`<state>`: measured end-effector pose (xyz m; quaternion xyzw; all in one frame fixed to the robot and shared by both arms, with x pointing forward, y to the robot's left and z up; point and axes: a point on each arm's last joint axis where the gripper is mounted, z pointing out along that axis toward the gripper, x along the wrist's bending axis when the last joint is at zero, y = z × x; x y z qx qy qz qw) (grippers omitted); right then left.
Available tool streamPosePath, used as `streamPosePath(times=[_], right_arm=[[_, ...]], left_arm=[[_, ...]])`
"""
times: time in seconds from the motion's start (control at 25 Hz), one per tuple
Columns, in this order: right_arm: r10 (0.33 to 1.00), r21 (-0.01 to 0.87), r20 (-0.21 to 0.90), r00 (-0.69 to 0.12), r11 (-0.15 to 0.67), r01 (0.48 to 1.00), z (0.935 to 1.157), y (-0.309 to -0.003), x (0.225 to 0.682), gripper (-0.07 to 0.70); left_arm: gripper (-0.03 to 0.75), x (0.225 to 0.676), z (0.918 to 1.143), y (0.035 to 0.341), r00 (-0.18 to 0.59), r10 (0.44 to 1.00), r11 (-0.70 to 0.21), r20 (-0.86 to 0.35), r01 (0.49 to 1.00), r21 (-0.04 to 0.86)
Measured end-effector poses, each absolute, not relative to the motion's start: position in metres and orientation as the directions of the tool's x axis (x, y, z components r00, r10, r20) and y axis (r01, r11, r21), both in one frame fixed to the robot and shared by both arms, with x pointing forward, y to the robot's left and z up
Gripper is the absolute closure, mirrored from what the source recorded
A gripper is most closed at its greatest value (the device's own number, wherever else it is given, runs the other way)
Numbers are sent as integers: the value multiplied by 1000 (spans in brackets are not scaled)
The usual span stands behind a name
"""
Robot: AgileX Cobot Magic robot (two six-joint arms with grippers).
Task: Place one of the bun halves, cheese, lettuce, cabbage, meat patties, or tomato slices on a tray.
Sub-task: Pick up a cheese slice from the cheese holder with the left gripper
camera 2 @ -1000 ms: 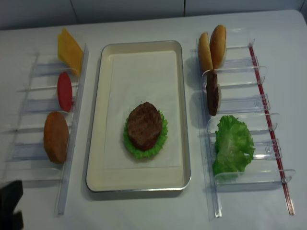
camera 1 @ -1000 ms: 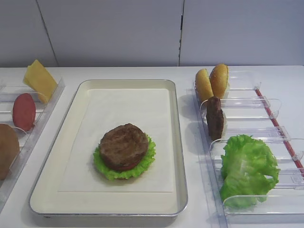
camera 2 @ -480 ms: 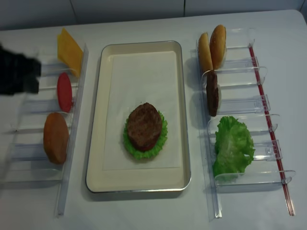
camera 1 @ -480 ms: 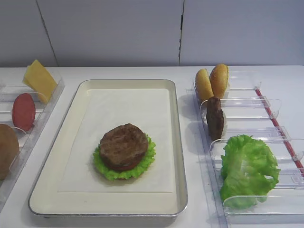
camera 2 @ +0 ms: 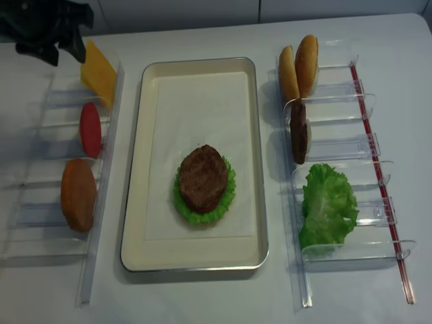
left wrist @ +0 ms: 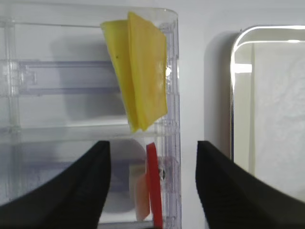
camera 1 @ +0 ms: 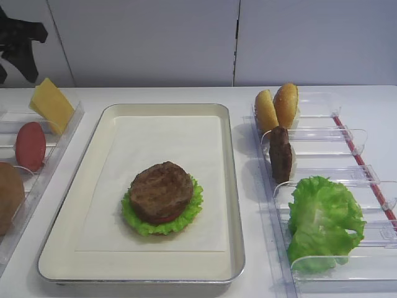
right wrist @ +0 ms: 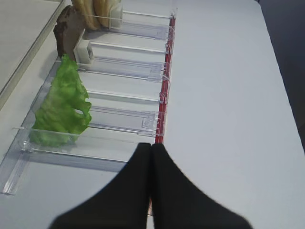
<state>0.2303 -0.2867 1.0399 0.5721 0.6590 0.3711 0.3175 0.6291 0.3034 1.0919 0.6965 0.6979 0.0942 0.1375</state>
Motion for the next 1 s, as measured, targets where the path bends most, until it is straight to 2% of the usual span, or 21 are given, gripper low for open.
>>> streamPosePath(times=[0.28,0.6,1.0], right_arm=[[990,852,6,-144,70,518,1040,-287,230,526],[990,852,6,-144,70,518,1040,-287,230,526],[989,852,1,-147,76,518,1040,-287,230,526]], left_arm=[[340,659,1070,304,14,998,7,-63,948,319],[340,669,1065,302,27,997,4,-76,927,375],[340,677,1047,301,41,995,-7,-91,939,344]])
